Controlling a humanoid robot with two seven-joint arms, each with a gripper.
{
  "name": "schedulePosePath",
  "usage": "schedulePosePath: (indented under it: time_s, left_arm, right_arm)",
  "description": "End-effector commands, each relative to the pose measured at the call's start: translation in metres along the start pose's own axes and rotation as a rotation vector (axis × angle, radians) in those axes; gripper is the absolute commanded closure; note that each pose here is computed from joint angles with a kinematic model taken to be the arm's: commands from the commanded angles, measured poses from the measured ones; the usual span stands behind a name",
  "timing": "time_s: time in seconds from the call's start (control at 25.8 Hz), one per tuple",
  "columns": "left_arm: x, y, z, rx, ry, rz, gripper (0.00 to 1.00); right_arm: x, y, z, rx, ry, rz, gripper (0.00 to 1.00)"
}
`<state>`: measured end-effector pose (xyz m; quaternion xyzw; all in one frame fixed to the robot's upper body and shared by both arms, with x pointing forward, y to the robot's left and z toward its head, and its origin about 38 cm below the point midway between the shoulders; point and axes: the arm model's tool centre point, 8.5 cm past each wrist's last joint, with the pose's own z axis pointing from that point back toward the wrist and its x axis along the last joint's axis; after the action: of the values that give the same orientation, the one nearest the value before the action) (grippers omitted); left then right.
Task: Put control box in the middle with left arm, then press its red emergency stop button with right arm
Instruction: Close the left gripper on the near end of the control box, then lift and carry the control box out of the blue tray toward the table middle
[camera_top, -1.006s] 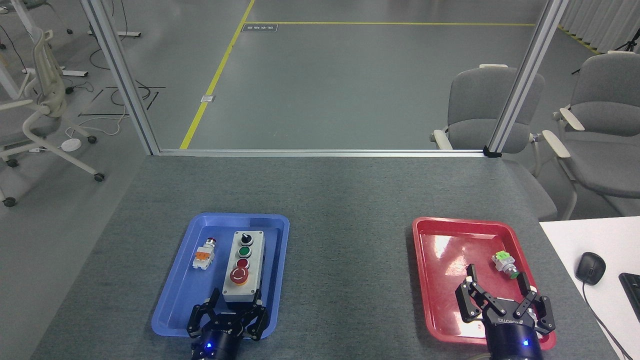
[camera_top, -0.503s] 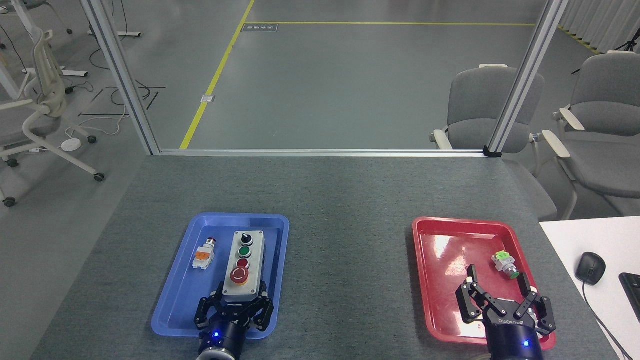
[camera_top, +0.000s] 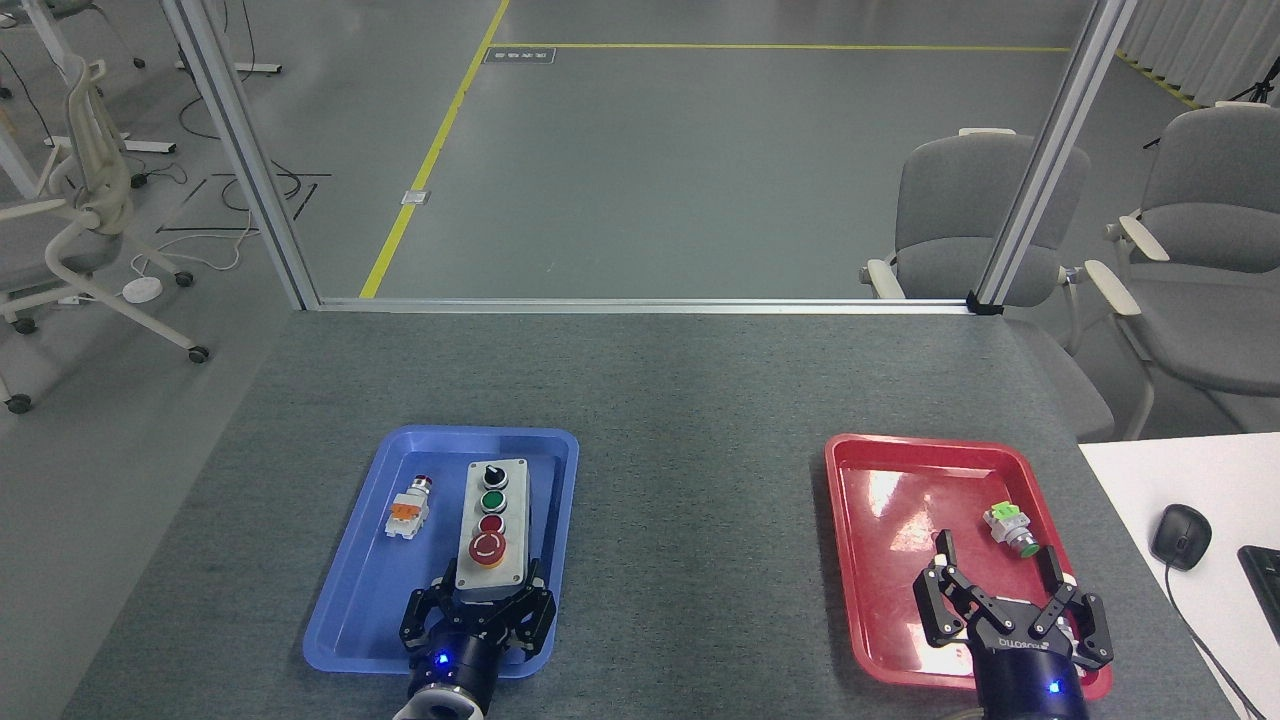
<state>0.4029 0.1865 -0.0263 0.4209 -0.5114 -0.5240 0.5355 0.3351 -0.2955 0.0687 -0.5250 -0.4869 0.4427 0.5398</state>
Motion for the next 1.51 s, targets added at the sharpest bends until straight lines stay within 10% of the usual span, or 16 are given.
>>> schedulePosePath:
  time_s: [0.0, 0.31, 0.54, 0.66, 1.05, 1.47]
  left_arm:
    - [-0.003, -0.001, -0.002, -0.007, 0.006, -0.007, 0.01]
    - [-0.009, 0.0, -0.006, -0.013, 0.009, -0.018, 0.27]
    - [-0.012, 0.001, -0.006, -0.011, -0.01, -0.018, 0.88]
    - [-0.011, 0.008, -0.008, 0.009, -0.027, -0.005, 0.99]
    - [0.0, 0.069, -0.011, 0.186, -0.123, 0.109, 1.0]
    - [0.091, 0.053, 0.015, 0.152, -0.343, 0.093, 1.0]
  right_arm:
    - [0.0, 0.0, 0.0, 0.001, 0.0, -0.001, 0.01]
    - [0.001, 0.001, 0.0, 0.003, 0.002, -0.007, 0.01]
    - [0.001, 0.001, 0.0, 0.003, 0.004, -0.01, 0.01]
    - [0.002, 0.001, 0.0, 0.002, 0.004, -0.012, 0.01]
    - [0.003, 0.0, -0.001, -0.001, 0.004, -0.017, 0.01]
    - [0.003, 0.001, 0.0, 0.002, 0.001, -0.014, 0.01]
